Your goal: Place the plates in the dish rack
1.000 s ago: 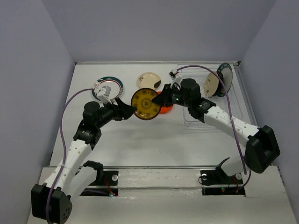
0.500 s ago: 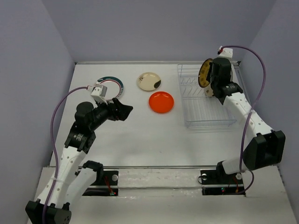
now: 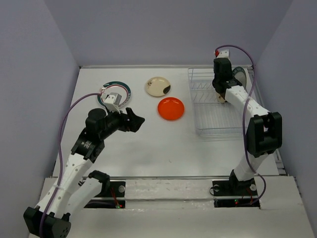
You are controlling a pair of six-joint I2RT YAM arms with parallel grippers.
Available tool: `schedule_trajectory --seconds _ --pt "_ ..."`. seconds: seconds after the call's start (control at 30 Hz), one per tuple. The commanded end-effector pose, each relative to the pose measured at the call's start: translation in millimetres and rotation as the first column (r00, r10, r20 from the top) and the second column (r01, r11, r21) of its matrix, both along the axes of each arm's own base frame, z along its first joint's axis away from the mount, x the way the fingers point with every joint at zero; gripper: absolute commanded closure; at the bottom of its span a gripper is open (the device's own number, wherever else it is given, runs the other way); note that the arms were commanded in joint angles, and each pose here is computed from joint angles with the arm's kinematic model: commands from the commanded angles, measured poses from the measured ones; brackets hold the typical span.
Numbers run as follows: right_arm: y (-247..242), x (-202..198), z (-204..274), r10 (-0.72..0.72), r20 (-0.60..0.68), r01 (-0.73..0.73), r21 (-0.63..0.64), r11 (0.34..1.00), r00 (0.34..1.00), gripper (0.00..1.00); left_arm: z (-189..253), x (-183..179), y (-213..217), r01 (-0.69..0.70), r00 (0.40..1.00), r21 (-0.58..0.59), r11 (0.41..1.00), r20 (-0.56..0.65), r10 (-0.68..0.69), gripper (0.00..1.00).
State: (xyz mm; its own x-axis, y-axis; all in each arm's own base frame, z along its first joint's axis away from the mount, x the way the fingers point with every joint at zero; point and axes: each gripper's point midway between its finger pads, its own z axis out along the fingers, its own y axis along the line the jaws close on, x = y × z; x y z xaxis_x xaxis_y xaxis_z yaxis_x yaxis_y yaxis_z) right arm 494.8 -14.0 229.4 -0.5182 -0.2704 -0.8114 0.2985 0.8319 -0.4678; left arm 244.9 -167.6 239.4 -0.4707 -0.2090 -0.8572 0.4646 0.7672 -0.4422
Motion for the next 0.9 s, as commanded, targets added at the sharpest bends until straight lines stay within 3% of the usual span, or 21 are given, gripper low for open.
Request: schedule_trajectory --seconds 0.0,0.3,0.37,0.43,0.5,0.6,0.63,0.73,0.87 --pt "-2.0 11.6 25.9 0.007 0.09 -0.007 0.005 1.0 0.996 0.93 14.6 4.7 -1.5 0.001 0.999 0.002 1.0 0.044 -0.002 0.01" --pt "11.0 10.4 -31.4 0.039 0.018 -0.04 0.092 0.995 0.999 0.93 -24.5 14.7 -6.8 -0.017 0.993 0.017 1.0 -0.117 0.019 0.01" --pt "14.8 10.7 -36.1 0.055 0.015 -0.056 0.11 0.992 0.998 0.89 -35.0 18.7 -8.0 -0.029 0.987 0.021 0.999 -0.16 0.032 0.01" --pt "15.7 12.0 -42.5 0.052 0.006 -0.052 0.118 0.992 0.999 0.8 -41.0 21.0 -9.7 -0.044 0.979 0.009 0.999 -0.198 0.045 0.01" --pt "14.6 11.8 -48.5 0.029 0.003 -0.029 0.13 0.991 1.0 0.56 -51.7 24.1 -6.5 -0.083 0.97 0.02 0.996 -0.227 0.085 0.01" --pt "14.1 9.7 -37.5 0.008 0.019 -0.011 0.152 0.988 1.0 0.35 -56.8 26.8 -5.1 -0.152 0.96 0.001 0.988 -0.24 0.147 0.03" --pt "18.4 10.7 -33.7 0.016 0.027 -0.02 0.183 0.983 1.0 0.23 -57.7 28.4 -5.2 -0.165 0.957 0.0 0.986 -0.242 0.16 0.03" --pt "20.0 5.4 -13.4 0.007 0.043 -0.016 0.219 0.976 0.999 0.13 -61.2 37.9 -10.7 -0.204 0.949 -0.016 0.979 -0.25 0.193 0.04" --pt "36.5 -8.8 20.0 0.059 0.131 -0.101 0.336 0.936 0.99 0.12 -74.7 57.0 -29.1 -0.246 0.936 -0.028 0.969 -0.265 0.23 0.08"
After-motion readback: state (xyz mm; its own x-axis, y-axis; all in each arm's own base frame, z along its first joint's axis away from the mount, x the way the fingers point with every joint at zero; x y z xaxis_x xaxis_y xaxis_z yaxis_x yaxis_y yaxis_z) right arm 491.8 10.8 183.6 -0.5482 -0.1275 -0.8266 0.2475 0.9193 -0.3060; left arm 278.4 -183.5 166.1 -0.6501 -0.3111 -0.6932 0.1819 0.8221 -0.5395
